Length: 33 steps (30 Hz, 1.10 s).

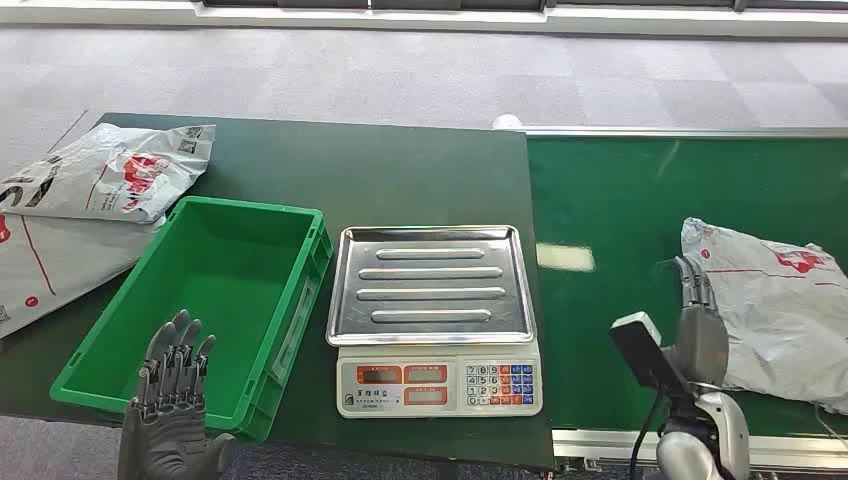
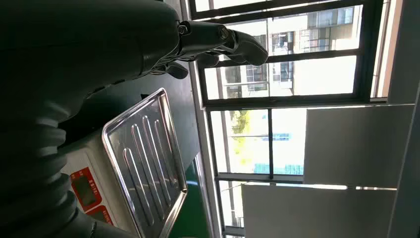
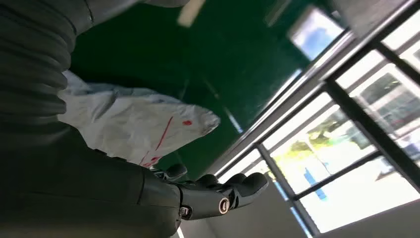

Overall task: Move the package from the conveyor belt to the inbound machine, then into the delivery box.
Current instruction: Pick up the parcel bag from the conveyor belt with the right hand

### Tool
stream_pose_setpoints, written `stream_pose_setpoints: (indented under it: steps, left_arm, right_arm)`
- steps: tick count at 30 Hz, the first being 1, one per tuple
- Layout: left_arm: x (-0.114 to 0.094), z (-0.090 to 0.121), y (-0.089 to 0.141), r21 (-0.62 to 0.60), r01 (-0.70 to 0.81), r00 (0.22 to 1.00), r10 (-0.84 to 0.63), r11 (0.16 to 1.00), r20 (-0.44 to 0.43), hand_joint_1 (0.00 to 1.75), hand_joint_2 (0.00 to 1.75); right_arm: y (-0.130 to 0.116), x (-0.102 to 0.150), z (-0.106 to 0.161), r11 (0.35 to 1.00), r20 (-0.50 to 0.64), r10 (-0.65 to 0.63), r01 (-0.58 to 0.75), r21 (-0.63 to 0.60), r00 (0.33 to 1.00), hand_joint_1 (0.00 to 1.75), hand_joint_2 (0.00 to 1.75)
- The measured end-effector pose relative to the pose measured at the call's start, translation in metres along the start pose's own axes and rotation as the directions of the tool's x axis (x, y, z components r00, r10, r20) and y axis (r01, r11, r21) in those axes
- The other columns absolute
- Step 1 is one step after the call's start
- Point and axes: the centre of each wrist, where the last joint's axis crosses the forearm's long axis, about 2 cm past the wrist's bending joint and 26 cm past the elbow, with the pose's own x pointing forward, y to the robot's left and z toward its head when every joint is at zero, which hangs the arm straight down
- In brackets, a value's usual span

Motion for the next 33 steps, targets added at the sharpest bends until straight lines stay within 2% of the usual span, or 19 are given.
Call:
stream_pose_setpoints:
  steps: [2, 5, 8, 13, 16, 20, 21, 24, 25, 28, 33]
  left_arm:
    - [0.000, 0.000, 0.000, 0.005, -0.005, 1.000, 0.005, 1.000, -0.002, 0.00, 1.75]
    - [0.000, 0.000, 0.002, 0.018, -0.012, 1.000, 0.012, 1.000, -0.006, 0.00, 1.75]
    - [0.000, 0.000, 0.004, 0.024, -0.008, 1.000, 0.008, 1.000, -0.005, 0.00, 1.75]
    - [0.000, 0.000, 0.004, 0.025, -0.016, 1.000, 0.016, 1.000, -0.012, 0.00, 1.75]
    - [-0.001, -0.001, 0.004, 0.012, -0.031, 0.999, 0.031, 0.999, -0.027, 0.00, 1.75]
    - [-0.004, -0.002, 0.006, -0.001, -0.042, 0.998, 0.042, 0.999, -0.037, 0.00, 1.75]
    - [-0.005, -0.001, 0.006, -0.004, -0.045, 0.998, 0.045, 0.999, -0.040, 0.00, 1.75]
    - [-0.007, 0.000, 0.007, -0.013, -0.051, 0.998, 0.050, 0.999, -0.047, 0.00, 1.75]
    - [-0.008, 0.000, 0.008, -0.016, -0.052, 0.997, 0.051, 0.999, -0.050, 0.00, 1.75]
    - [-0.011, 0.001, 0.009, -0.026, -0.057, 0.997, 0.055, 0.998, -0.056, 0.00, 1.75]
    - [-0.015, 0.003, 0.009, -0.028, -0.060, 0.996, 0.058, 0.998, -0.070, 0.00, 1.75]
  right_arm:
    - [-0.004, -0.015, -0.014, 0.999, -0.062, 0.041, -0.041, 0.007, 0.997, 0.00, 1.75]
    - [-0.017, -0.054, -0.045, 0.992, -0.216, 0.123, -0.120, 0.027, 0.969, 0.00, 1.75]
    - [-0.023, -0.077, -0.056, 0.988, -0.294, 0.151, -0.145, 0.045, 0.944, 0.00, 1.75]
    - [-0.021, -0.095, -0.057, 0.981, -0.424, 0.188, -0.146, 0.130, 0.886, 0.00, 1.75]
    - [-0.022, -0.119, -0.050, 0.946, -0.557, 0.275, -0.116, 0.304, 0.784, 0.00, 1.75]
    - [-0.016, -0.147, -0.028, 0.869, -0.617, 0.358, -0.008, 0.495, 0.701, 0.00, 1.75]
    - [-0.013, -0.151, -0.022, 0.846, -0.624, 0.366, 0.031, 0.532, 0.690, 0.14, 1.75]
    - [-0.009, -0.159, -0.011, 0.791, -0.641, 0.369, 0.135, 0.597, 0.673, 1.45, 1.75]
    - [-0.008, -0.161, -0.009, 0.776, -0.645, 0.367, 0.162, 0.610, 0.670, 1.75, 1.75]
    - [-0.009, -0.166, -0.005, 0.742, -0.651, 0.365, 0.215, 0.635, 0.665, 1.75, 1.75]
    - [-0.012, -0.170, -0.003, 0.740, -0.658, 0.365, 0.224, 0.635, 0.659, 1.75, 1.75]
